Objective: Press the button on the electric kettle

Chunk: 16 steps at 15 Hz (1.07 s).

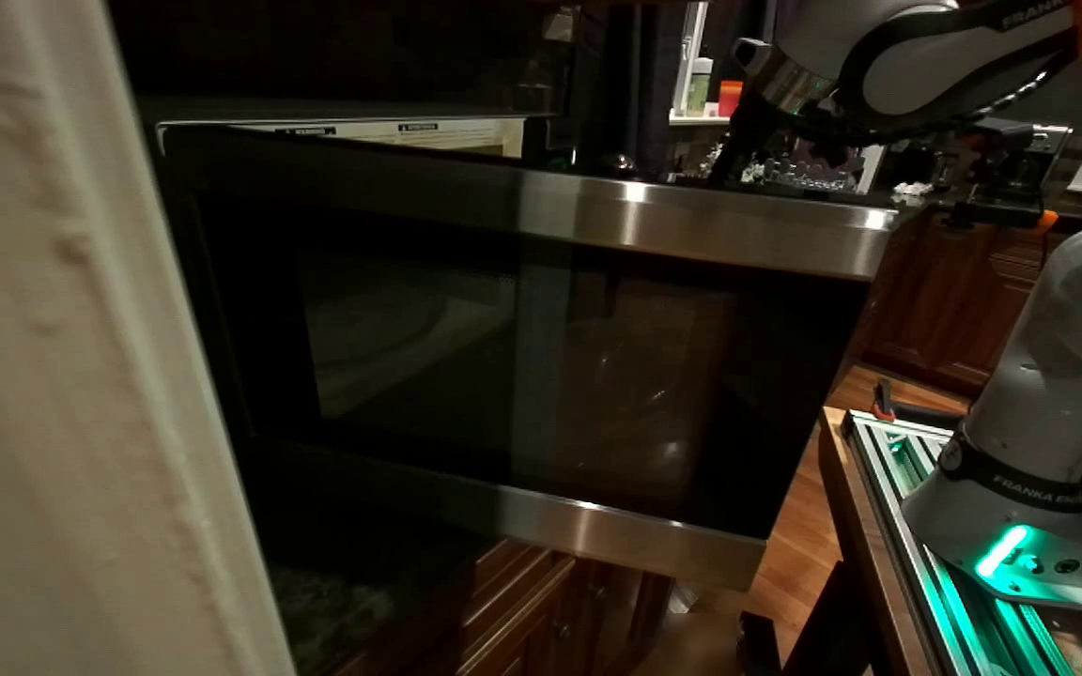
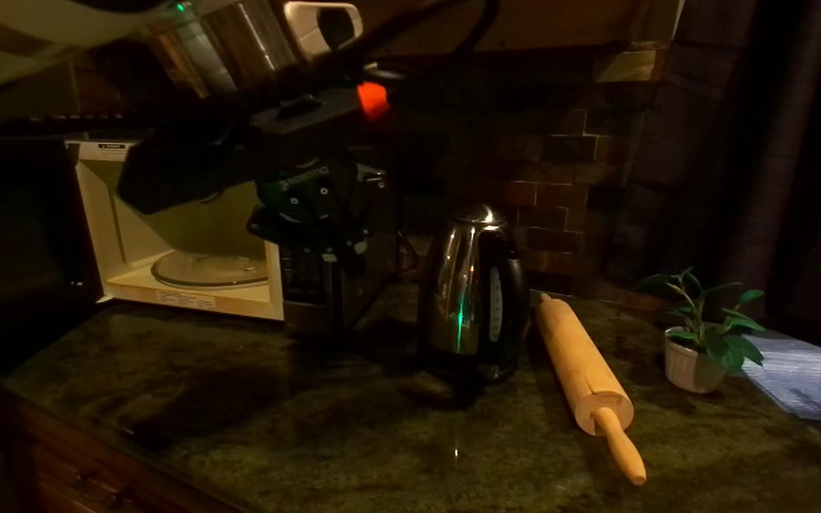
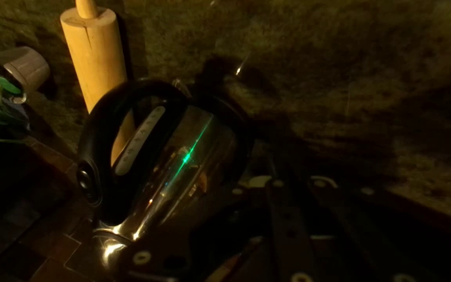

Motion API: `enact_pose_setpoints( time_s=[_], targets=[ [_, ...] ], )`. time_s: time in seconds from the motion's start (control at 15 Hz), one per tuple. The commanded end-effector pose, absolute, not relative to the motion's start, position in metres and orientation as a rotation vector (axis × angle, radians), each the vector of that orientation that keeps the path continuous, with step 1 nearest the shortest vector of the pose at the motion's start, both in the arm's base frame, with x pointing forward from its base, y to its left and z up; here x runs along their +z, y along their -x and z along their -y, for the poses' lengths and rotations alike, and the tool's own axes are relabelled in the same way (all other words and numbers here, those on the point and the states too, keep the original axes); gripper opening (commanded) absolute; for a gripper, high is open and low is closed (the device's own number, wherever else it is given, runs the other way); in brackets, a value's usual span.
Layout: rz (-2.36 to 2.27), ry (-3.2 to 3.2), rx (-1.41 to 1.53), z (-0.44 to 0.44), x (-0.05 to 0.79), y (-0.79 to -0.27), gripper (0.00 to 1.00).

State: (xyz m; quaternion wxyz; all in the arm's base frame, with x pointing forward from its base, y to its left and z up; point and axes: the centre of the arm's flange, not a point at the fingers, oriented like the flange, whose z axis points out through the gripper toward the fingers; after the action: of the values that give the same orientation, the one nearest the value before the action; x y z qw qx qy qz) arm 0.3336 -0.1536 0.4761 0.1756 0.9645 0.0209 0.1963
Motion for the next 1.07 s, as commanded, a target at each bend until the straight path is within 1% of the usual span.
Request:
enact_pose_setpoints(
  time_s=[0.0,0.07,0.27,0.4,0.53,0.73,0.8,1.0],
  targets=[
    [-0.116,-2.766,0.401,0.119,0.489,-0.300,0.40],
    [-0.145,-2.792,0.336,0.111,0.492,-0.295,0.49],
    [-0.215,-2.871,0.188,0.089,0.497,-0.279,0.71],
    [-0.225,-2.949,0.139,0.076,0.501,-0.270,0.87],
    [-0.209,-3.042,0.088,0.064,0.510,-0.267,1.00],
    [-0.237,-3.201,0.032,0.055,0.521,-0.269,1.00],
    [-0.228,-3.106,0.055,0.059,0.511,-0.268,1.00],
    [-0.246,-3.160,0.066,0.057,0.518,-0.269,1.00]
  ],
)
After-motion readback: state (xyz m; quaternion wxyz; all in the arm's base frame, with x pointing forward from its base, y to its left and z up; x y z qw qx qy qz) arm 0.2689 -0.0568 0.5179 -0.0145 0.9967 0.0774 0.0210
